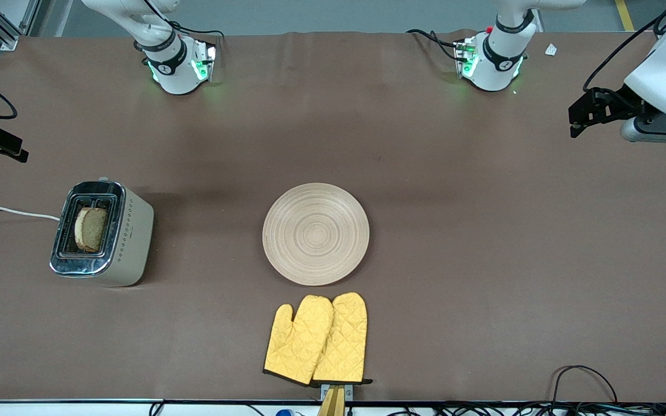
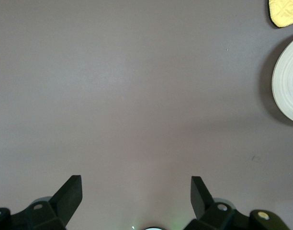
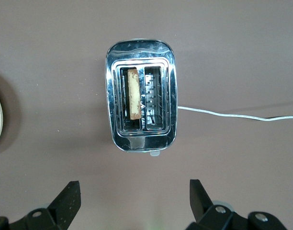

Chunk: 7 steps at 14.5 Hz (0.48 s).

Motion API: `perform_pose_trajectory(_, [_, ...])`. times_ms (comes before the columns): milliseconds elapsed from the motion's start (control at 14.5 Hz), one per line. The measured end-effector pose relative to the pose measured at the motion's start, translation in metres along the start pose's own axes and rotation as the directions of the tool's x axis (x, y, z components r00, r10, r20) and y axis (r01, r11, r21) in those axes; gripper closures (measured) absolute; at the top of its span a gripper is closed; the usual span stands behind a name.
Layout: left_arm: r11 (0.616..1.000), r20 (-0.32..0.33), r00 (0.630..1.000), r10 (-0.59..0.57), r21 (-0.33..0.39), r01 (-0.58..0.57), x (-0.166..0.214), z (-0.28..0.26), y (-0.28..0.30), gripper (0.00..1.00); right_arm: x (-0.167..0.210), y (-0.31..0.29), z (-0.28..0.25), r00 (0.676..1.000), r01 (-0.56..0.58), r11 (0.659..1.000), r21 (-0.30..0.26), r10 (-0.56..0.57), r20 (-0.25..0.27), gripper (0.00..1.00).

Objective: Move plate and put bread in toaster

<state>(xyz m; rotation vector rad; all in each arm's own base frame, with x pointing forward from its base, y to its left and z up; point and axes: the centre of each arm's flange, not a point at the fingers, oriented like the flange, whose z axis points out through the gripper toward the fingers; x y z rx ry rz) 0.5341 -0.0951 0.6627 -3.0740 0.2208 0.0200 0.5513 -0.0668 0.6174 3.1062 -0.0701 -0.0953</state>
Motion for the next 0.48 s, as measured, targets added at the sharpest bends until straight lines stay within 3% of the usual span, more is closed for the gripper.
perform_pose_trajectory(482, [1.000,0.000,1.000,-0.001,0.000,0.001,0.0000,0.0000,-0.0005,0.00,0.0002,-0.0050,-0.0004,1.000,-0.014,0.997,0.078,0.015,-0.005,0.00])
